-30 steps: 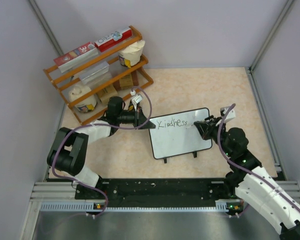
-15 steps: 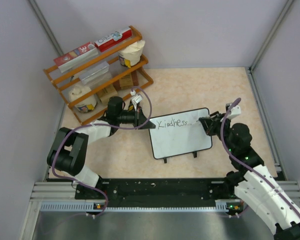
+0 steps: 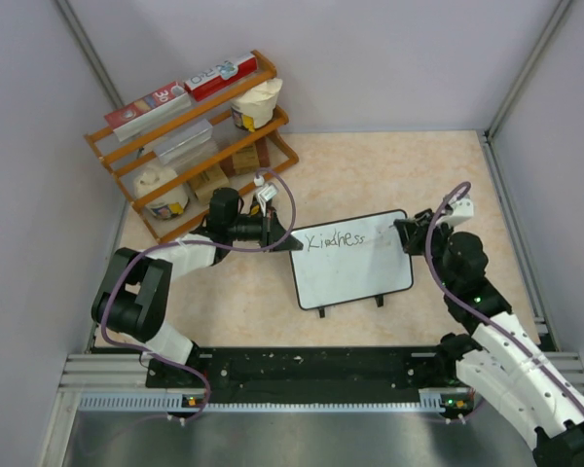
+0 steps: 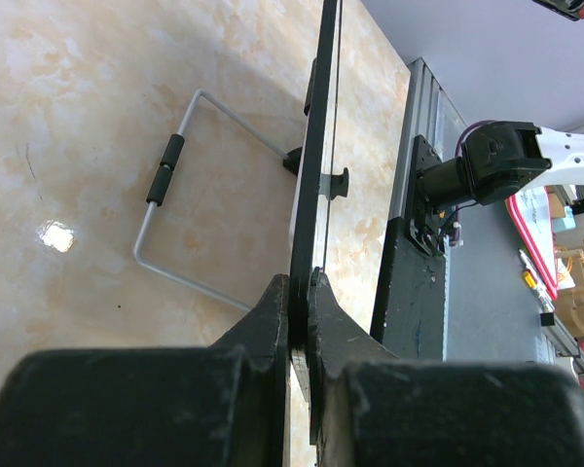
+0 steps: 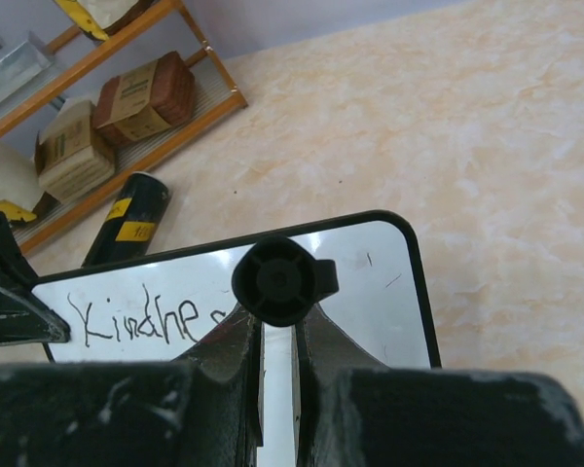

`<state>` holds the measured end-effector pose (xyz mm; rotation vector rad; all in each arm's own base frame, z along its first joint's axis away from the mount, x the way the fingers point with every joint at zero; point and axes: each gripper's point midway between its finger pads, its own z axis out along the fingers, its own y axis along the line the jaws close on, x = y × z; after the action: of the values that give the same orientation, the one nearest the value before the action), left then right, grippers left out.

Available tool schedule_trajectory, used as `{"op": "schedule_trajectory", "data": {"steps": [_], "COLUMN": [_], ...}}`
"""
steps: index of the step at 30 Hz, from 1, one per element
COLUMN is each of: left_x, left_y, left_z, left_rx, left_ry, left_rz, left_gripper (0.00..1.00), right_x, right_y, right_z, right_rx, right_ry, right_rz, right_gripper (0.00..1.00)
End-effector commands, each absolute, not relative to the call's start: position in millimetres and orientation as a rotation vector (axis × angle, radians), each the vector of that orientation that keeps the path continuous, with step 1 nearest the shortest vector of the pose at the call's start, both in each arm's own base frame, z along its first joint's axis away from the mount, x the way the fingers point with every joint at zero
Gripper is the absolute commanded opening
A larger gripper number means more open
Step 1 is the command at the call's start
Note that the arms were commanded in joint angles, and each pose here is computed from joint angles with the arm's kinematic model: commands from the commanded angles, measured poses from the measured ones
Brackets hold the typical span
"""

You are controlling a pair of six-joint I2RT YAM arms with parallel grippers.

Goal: Write a sentence on the whiteboard
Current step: Write on the whiteboard with the whiteboard.

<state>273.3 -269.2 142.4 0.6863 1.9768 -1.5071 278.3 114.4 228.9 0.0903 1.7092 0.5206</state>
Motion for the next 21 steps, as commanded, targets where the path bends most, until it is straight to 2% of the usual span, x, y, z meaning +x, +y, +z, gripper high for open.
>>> {"op": "schedule_trajectory", "data": {"steps": [1,21], "left_x": [278,279], "left_y": [-263,-264], "left_z": [115,113], "left_rx": [0.714,0.714], "left_ry": [2.016,2.020], "left_rz": [-1.379,-1.386], "left_gripper": [0.00,0.00], "right_x": [290,301], "right_y": [108,110], "right_z": [258,227], "right_rx": [0.125,0.140], "right_ry": [1.609,1.646], "right_rz": [0.505,0.486], "right_gripper": [0.00,0.00]}}
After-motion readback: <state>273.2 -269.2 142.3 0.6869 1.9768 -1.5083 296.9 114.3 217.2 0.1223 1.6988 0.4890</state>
